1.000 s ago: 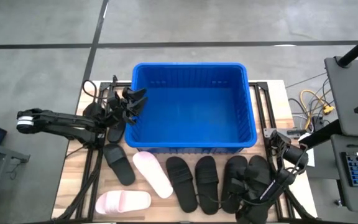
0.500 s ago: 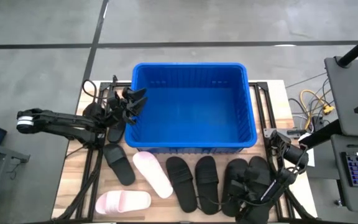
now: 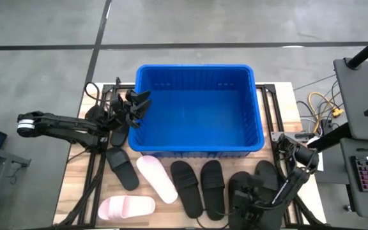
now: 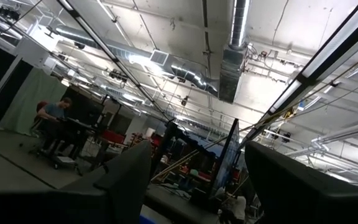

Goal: Pick and place slides into bin
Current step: Put the black slide into the blue bin

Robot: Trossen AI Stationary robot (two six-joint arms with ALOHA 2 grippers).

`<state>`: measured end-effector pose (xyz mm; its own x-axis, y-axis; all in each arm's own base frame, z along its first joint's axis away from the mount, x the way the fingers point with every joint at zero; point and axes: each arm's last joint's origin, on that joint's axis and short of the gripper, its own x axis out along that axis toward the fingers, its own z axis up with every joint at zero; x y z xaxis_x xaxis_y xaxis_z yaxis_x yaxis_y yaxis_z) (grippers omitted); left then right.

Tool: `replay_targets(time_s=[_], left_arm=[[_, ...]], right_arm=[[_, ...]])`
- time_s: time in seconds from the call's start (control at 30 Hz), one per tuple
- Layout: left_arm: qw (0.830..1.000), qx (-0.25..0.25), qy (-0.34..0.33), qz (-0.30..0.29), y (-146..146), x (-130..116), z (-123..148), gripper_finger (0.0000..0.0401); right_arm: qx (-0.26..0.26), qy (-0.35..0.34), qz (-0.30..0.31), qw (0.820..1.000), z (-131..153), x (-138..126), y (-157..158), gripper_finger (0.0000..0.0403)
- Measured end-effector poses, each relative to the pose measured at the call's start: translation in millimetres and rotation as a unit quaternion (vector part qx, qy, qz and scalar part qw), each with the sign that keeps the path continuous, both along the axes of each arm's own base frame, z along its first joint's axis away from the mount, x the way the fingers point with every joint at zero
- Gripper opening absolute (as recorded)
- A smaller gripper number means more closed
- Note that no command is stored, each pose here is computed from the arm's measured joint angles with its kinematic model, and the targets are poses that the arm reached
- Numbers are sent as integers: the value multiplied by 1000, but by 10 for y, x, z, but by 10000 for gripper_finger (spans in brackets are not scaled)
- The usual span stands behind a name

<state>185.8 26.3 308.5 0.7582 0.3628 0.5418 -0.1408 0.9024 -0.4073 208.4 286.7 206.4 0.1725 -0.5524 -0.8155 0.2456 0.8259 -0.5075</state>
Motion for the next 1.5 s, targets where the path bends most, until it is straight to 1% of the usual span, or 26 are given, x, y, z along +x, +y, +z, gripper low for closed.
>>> replay_targets(time_s=[0.17, 0.27, 0.43, 0.5, 0.57, 0.63, 0.73, 0.8, 0.9, 0.97, 1.03, 1.1, 1.2, 1.5], left_arm=[[1000, 0, 0, 0, 1, 0, 0, 246], [1000, 0, 0, 0, 0, 0, 0, 246], [1000, 0, 0, 0, 1, 0, 0, 246], [1000, 0, 0, 0, 1, 0, 0, 246], [1000, 0, 0, 0, 1, 0, 0, 246], [1000, 0, 0, 0, 1, 0, 0, 246], [1000, 0, 0, 0, 1, 0, 0, 246], [1000, 0, 0, 0, 1, 0, 0, 246], [1000, 0, 0, 0, 1, 0, 0, 246], [1000, 0, 0, 0, 1, 0, 0, 246], [1000, 0, 0, 0, 1, 0, 0, 246], [1000, 0, 0, 0, 1, 0, 0, 246], [1000, 0, 0, 0, 1, 0, 0, 246], [1000, 0, 0, 0, 1, 0, 0, 246]], right_arm=[[36, -30, 1, 999, 311, -30, -95, 13], [47, -76, 7, 996, 546, -51, -208, 13], [84, -138, 12, 987, 970, -75, -462, 13], [105, -174, 22, 979, 1157, -81, -560, 13], [129, -229, 33, 964, 1362, -86, -661, 13], [137, -301, 40, 943, 1575, -97, -780, 13], [106, -424, 38, 898, 1873, -146, -939, 13], [79, -487, 27, 869, 2049, -207, -1052, 13], [65, -550, 2, 833, 2249, -315, -1195, 13], [67, -574, -13, 816, 2336, -379, -1274, 13], [77, -588, -24, 805, 2399, -424, -1329, 13], [84, -595, -29, 799, 2432, -447, -1359, 13], [84, -598, -31, 796, 2449, -465, -1380, 13], [66, -594, -35, 801, 2442, -415, -1422, 13]])
